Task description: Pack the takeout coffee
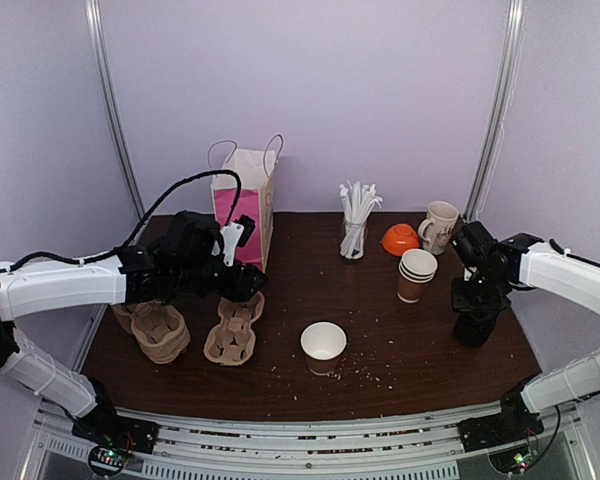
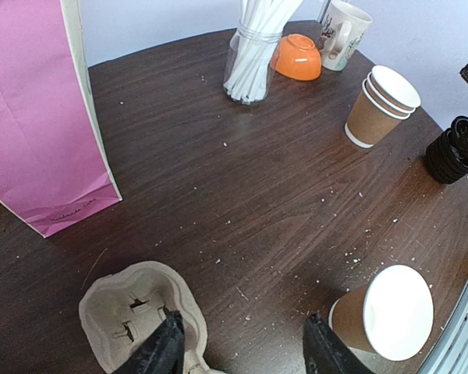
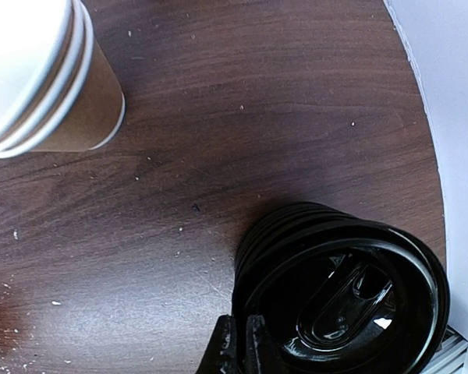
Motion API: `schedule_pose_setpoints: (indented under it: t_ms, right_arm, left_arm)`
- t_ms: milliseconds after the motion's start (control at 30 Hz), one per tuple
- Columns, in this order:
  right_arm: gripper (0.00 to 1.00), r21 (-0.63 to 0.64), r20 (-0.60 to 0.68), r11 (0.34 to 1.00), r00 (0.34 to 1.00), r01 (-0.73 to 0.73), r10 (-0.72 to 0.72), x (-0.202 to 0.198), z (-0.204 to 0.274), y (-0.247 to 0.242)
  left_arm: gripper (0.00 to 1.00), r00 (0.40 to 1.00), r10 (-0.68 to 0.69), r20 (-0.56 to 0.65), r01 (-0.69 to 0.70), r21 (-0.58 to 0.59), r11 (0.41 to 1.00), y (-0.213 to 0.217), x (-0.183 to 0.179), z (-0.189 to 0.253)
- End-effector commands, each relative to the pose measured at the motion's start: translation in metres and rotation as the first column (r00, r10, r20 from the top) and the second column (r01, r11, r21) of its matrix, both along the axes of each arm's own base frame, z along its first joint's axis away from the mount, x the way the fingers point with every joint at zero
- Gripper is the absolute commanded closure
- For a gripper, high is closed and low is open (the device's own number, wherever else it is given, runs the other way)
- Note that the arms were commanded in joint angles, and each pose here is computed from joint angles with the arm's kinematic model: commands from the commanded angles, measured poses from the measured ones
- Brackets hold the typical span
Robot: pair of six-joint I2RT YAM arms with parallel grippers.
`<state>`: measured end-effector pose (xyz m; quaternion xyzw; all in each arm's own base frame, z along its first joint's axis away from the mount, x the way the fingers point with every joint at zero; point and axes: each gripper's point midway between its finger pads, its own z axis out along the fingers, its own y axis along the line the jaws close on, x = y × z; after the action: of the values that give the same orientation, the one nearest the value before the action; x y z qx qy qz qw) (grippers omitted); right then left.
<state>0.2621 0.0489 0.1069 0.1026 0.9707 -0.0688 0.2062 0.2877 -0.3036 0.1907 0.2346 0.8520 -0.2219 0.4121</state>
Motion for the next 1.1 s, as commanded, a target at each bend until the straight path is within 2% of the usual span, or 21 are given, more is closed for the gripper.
schedule_pose_setpoints:
  t_ms: [0, 233, 333, 400, 533, 633, 700, 833, 933, 1067]
  right_arm:
    - [1.0, -0.016, 0.029, 1.0, 0.999, 0.013, -0.012, 0.0, 0.018, -0.006]
    - [1.0, 0.046, 0.068, 0.999, 0.998, 0.01, -0.013, 0.005, 0.035, 0.003]
    - [1.0, 0.207, 0.167, 0.976, 0.985, -0.068, 0.034, 0.016, 0.067, 0.031]
    - [1.0, 0.339, 0.275, 0.924, 0.958, -0.176, 0.081, 0.023, 0.098, 0.059]
    - [1.0, 0.526, 0.435, 0.728, 0.875, -0.439, 0.214, 0.017, 0.153, 0.122]
    - [1.0, 0.548, 0.55, 0.572, 0.778, -0.61, 0.303, 0.003, 0.189, 0.165]
    - [1.0, 0.543, 0.618, 0.452, 0.701, -0.708, 0.356, -0.012, 0.21, 0.194]
    - [1.0, 0.51, 0.734, 0.183, 0.536, -0.84, 0.416, -0.048, 0.248, 0.249]
    - [1.0, 0.478, 0.789, -0.009, 0.424, -0.878, 0.445, -0.083, 0.271, 0.283]
    - [1.0, 0.431, 0.845, -0.219, 0.307, -0.875, 0.439, -0.121, 0.295, 0.315]
  left_arm:
    - [0.46, 1.0, -0.012, 0.008, 0.012, -0.025, 1.0, -0.006, 0.001, 0.001]
    - [0.46, 1.0, -0.012, 0.011, 0.012, -0.025, 1.0, -0.006, 0.001, 0.003]
    - [0.46, 1.0, -0.004, 0.025, 0.005, -0.027, 1.0, -0.004, 0.001, 0.007]
    - [0.46, 0.999, 0.002, 0.04, 0.0, -0.033, 0.999, -0.002, 0.001, 0.013]
    - [0.44, 0.996, -0.007, 0.09, 0.014, -0.074, 0.997, -0.001, -0.001, 0.035]
    - [0.36, 0.985, -0.062, 0.161, 0.085, -0.139, 0.987, -0.006, -0.013, 0.061]
    - [0.27, 0.964, -0.128, 0.232, 0.173, -0.189, 0.967, -0.012, -0.029, 0.085]
    - [0.03, 0.874, -0.305, 0.378, 0.404, -0.217, 0.889, -0.031, -0.071, 0.123]
    - [0.02, 0.794, -0.38, 0.474, 0.511, -0.182, 0.84, -0.039, -0.094, 0.144]
    - [0.02, 0.684, -0.419, 0.597, 0.602, -0.138, 0.787, -0.037, -0.112, 0.162]
